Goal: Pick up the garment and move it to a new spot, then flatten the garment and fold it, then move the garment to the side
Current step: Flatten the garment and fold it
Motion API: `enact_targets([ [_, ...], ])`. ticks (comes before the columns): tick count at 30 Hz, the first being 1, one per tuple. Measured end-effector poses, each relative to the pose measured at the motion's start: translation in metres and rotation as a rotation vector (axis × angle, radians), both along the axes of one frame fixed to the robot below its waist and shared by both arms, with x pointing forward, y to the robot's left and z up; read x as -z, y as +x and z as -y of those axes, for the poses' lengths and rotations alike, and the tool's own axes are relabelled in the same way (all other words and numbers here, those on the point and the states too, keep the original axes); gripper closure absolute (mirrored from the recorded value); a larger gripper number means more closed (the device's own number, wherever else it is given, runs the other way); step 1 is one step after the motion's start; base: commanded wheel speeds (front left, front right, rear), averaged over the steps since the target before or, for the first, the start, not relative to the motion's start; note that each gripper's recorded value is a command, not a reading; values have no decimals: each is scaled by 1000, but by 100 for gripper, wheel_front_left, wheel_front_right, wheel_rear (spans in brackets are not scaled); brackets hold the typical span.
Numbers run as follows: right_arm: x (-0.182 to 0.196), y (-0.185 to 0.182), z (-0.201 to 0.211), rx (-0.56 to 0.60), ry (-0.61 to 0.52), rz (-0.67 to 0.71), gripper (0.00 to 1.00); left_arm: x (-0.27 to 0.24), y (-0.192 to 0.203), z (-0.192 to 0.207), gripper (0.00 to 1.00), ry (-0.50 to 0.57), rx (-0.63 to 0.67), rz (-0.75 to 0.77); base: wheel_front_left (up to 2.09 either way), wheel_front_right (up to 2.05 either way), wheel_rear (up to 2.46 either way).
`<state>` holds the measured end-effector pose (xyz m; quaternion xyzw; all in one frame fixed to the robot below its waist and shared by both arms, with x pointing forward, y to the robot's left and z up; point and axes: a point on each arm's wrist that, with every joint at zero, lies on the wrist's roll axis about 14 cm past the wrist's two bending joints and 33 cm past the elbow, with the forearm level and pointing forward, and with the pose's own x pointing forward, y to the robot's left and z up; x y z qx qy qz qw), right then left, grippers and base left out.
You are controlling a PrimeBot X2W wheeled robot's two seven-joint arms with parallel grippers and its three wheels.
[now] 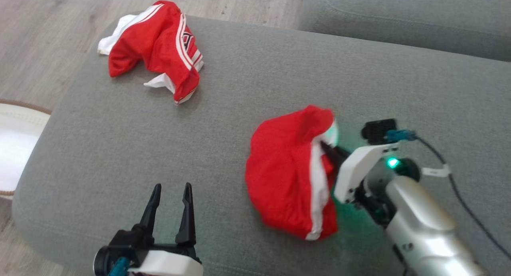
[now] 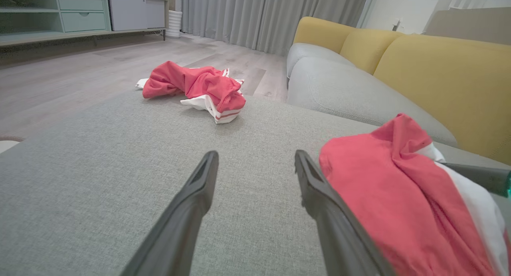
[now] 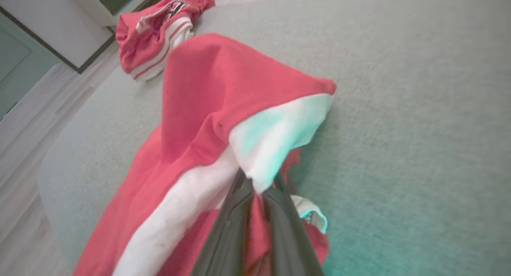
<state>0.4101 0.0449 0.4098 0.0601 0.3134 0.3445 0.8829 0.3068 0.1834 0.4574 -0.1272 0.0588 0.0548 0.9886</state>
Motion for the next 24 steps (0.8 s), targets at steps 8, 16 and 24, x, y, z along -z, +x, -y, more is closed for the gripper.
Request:
enact_targets([
  [8, -31, 54, 74, 159, -55, 188, 100, -3, 8, 11, 0, -3, 41, 11, 0, 0, 0],
  [16, -106, 105, 123, 232, -129, 438, 100, -8, 8, 14, 0, -3, 51, 30, 0, 0, 0],
  [24, -118, 86, 67, -6, -228, 558, 100, -11, 2, 13, 0, -1, 48, 42, 0, 0, 0],
])
